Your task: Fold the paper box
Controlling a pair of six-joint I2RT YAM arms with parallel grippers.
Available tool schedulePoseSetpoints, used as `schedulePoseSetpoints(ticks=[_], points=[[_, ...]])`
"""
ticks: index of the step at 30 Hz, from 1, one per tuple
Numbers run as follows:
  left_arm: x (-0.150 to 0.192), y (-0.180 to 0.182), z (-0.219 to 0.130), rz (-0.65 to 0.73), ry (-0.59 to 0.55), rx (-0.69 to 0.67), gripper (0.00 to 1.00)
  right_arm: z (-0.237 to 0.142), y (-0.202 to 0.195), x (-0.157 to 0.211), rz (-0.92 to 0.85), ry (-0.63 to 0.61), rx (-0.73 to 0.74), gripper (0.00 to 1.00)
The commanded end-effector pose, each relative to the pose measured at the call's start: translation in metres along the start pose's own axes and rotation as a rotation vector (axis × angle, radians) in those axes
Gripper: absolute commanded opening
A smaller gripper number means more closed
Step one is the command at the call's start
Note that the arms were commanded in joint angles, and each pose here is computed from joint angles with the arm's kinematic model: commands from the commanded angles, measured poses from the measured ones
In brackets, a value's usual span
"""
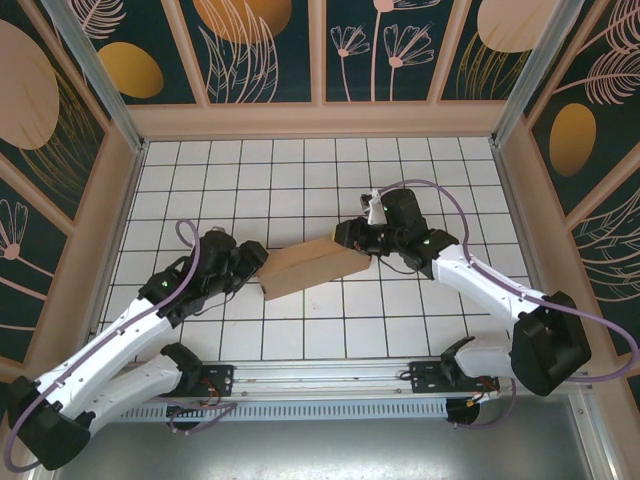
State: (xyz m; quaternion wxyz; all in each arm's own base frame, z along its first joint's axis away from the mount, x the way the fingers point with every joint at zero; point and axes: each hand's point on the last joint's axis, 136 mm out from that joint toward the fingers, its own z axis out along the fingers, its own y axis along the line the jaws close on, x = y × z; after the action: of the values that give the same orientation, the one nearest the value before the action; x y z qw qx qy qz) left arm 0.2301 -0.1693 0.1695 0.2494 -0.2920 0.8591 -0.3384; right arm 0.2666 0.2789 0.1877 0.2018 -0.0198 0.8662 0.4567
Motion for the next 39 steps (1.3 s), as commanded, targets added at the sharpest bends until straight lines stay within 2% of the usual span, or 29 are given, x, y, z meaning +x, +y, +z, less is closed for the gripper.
schedulePoseSetpoints(ticks=[1, 15, 28, 30, 34, 39], points=[[0.006, -0.008, 0.007, -0.034, 0.027, 0.077, 0.57, 0.012, -0.061, 0.055, 0.131, 0.169, 0.188, 0.29], [0.014, 0.037, 0.017, -0.112, 0.007, 0.059, 0.30, 0.015, -0.066, 0.062, 0.134, 0.181, 0.198, 0.29], [0.027, 0.070, 0.026, -0.186, 0.030, 0.024, 0.22, 0.015, -0.070, 0.066, 0.134, 0.186, 0.211, 0.31], [0.019, 0.061, 0.020, -0.156, 0.000, 0.034, 0.24, 0.013, -0.066, 0.062, 0.127, 0.178, 0.205, 0.33], [-0.003, 0.038, 0.004, -0.046, -0.084, 0.025, 0.41, 0.009, -0.051, 0.048, 0.090, 0.148, 0.190, 0.39], [-0.017, 0.020, -0.006, 0.058, -0.124, -0.024, 0.55, 0.002, -0.023, 0.023, 0.035, 0.113, 0.152, 0.49]])
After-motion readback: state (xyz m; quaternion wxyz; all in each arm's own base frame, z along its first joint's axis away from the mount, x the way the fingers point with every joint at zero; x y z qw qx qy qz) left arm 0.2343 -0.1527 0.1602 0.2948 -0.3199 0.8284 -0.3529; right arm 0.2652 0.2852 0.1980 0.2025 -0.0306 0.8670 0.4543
